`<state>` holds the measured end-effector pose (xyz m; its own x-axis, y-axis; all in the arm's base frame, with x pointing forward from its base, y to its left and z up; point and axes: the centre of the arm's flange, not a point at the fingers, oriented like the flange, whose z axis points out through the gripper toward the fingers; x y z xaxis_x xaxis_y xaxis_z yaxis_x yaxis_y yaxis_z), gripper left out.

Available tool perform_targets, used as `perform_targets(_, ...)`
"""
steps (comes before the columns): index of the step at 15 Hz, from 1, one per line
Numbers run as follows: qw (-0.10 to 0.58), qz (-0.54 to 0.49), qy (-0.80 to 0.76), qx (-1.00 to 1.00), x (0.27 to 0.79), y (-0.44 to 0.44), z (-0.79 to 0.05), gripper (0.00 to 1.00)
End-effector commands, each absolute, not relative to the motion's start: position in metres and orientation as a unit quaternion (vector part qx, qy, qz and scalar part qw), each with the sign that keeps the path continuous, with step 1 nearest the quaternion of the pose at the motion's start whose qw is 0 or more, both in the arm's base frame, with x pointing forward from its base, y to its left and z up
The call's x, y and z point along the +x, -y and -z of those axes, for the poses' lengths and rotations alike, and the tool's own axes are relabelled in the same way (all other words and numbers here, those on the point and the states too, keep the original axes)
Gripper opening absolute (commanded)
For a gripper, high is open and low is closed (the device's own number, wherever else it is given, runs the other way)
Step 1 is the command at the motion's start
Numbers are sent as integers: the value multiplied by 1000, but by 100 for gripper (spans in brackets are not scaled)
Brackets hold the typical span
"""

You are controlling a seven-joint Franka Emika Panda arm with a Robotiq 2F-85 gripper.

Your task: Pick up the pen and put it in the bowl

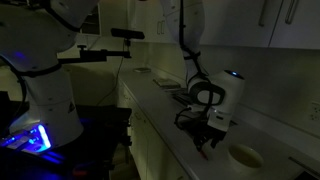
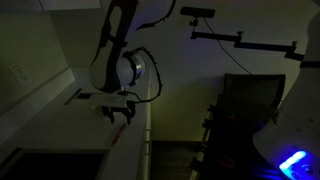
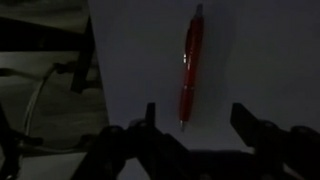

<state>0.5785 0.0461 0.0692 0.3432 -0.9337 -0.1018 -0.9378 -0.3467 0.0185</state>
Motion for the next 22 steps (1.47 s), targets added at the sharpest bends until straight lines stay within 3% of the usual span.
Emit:
perform_targets(1, 20, -60, -572, -818, 589, -50, -58, 55)
perform_targets(3, 21, -63, -574, -816, 588, -52, -51, 49)
perform_targets(4, 22, -64, -575, -816, 587, -52, -48, 26)
perform_targets(6, 24, -64, -575, -815, 588, -54, -44, 21)
perform_targets(9, 18, -62, -575, -816, 589, -56, -41, 0)
perform_targets(14, 12, -52, -565, -823, 589, -60, -49, 4)
perform_targets(22, -3, 21, -593, -805, 589, -45, -130, 4)
